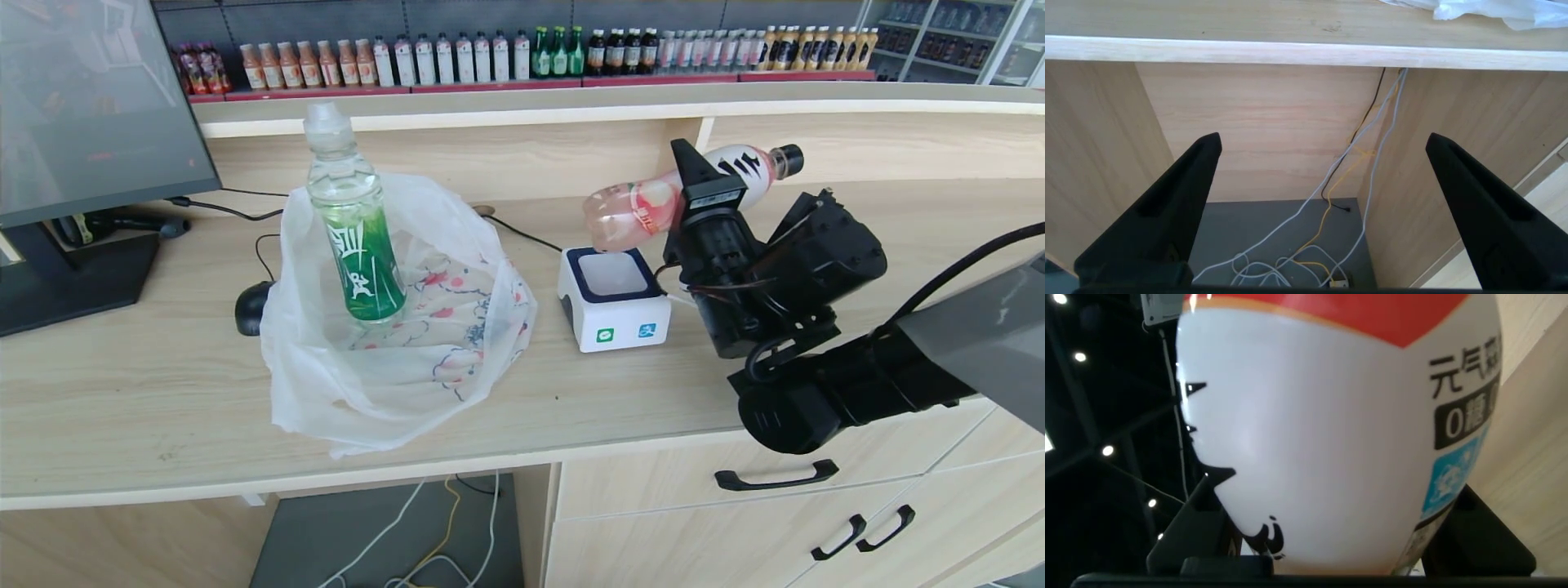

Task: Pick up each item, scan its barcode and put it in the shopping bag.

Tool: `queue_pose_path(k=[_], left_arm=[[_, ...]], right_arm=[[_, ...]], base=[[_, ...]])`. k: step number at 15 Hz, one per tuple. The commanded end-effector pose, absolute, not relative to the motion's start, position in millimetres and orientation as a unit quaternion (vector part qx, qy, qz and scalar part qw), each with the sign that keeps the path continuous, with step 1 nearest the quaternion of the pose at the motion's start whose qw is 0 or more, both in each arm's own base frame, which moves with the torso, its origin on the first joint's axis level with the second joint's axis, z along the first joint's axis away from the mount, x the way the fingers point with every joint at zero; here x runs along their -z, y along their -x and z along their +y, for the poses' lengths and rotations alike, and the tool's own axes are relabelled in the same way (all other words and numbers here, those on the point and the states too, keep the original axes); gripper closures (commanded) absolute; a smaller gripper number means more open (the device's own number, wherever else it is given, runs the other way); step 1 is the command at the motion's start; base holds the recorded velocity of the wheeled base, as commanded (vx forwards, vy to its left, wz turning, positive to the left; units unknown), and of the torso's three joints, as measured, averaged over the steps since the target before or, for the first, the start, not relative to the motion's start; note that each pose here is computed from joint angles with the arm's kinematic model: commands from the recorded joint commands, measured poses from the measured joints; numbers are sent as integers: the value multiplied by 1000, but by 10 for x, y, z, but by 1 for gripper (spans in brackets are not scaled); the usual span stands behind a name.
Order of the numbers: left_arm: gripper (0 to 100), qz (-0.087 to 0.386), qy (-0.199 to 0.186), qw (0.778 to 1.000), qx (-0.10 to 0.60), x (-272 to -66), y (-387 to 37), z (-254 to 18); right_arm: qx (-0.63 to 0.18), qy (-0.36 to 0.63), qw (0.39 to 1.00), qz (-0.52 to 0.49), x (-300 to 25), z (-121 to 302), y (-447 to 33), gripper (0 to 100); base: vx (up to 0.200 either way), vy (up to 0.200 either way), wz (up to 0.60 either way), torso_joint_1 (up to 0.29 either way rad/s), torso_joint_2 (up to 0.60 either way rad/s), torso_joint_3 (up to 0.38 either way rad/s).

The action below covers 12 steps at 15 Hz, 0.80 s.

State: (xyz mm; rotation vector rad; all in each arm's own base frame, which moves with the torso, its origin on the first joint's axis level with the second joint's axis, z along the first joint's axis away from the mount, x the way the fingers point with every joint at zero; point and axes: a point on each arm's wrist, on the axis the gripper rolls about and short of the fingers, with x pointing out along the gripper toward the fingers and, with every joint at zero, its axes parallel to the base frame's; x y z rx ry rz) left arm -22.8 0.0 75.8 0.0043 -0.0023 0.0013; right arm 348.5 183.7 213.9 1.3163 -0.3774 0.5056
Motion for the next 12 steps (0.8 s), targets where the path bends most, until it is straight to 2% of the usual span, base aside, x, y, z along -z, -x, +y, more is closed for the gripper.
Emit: queue_pose_path(k=[1, 12], left_arm=[[0, -2, -2, 1000, -2, -758, 228, 0], [0, -2, -2, 1000, 0, -758, 228, 0]], right_arm=[[-228, -599, 750, -165, -2069, 1866, -3509, 100], [-227, -599, 750, -165, -2073, 1844, -3506, 100]], base=[[0, 0, 0, 0, 0, 0], [0, 0, 0, 0, 0, 0]])
